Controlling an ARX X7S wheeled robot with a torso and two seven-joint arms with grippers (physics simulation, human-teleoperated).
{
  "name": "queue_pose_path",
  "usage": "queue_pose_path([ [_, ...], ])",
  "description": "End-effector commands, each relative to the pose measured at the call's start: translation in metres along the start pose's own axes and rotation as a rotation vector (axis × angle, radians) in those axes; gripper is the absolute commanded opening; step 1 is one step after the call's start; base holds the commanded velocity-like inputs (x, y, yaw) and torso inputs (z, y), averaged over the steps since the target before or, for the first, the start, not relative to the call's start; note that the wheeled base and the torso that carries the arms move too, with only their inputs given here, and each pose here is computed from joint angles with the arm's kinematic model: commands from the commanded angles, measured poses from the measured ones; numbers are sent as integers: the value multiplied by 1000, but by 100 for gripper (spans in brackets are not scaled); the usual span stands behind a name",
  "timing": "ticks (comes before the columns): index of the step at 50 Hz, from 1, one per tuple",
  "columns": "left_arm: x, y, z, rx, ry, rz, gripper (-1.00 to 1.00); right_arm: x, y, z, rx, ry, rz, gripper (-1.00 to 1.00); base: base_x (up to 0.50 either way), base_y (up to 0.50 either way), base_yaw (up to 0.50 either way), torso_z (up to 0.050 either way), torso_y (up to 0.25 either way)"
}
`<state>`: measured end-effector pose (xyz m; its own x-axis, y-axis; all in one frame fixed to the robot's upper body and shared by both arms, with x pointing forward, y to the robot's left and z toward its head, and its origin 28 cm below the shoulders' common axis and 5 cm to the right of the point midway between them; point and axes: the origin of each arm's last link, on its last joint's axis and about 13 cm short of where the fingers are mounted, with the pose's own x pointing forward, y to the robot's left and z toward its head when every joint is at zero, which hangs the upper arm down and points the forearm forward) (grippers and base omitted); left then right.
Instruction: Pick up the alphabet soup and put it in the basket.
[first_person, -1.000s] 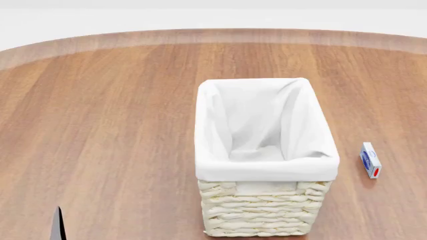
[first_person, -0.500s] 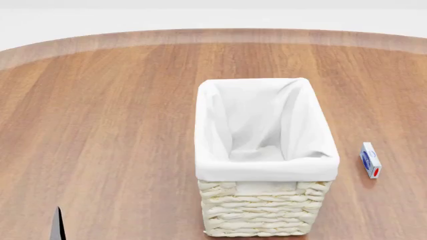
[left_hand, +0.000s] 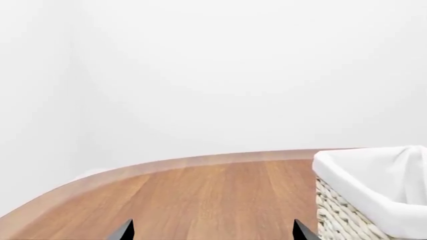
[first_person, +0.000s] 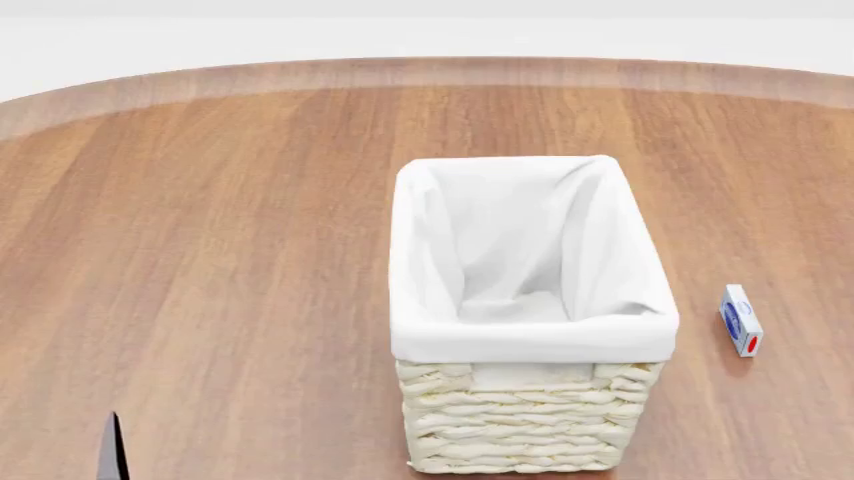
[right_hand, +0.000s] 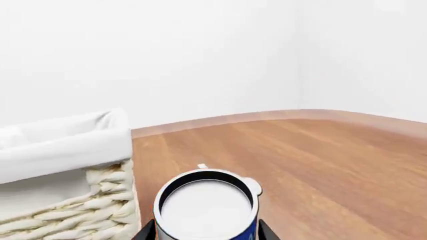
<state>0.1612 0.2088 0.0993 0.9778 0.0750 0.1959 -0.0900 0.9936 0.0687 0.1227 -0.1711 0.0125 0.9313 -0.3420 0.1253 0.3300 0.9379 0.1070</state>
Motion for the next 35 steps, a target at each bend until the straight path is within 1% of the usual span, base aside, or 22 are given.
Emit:
queue_pose_path([
  [1,0,1,0,-1,1,4,100,17,13,55,-17,-128,45,-100,0,0,0,0,0],
  [5,0,1,0,-2,0,4,100,22,15,63,-20,-132,43,-100,0,0,0,0,0],
  [10,0,1,0,-1,1,5,100,33,20,87,-10,-191,55,-100,0,0,0,0,2],
  [18,0,2,0,-1,0,7,100,46,27,111,-5,-261,78,-100,0,0,0,0,0],
  [23,0,2,0,-1,1,8,100,57,35,121,-15,-293,103,-100,0,0,0,0,0],
  [35,0,2,-1,-1,1,11,100,88,62,143,19,-369,181,-100,0,0,0,0,1],
])
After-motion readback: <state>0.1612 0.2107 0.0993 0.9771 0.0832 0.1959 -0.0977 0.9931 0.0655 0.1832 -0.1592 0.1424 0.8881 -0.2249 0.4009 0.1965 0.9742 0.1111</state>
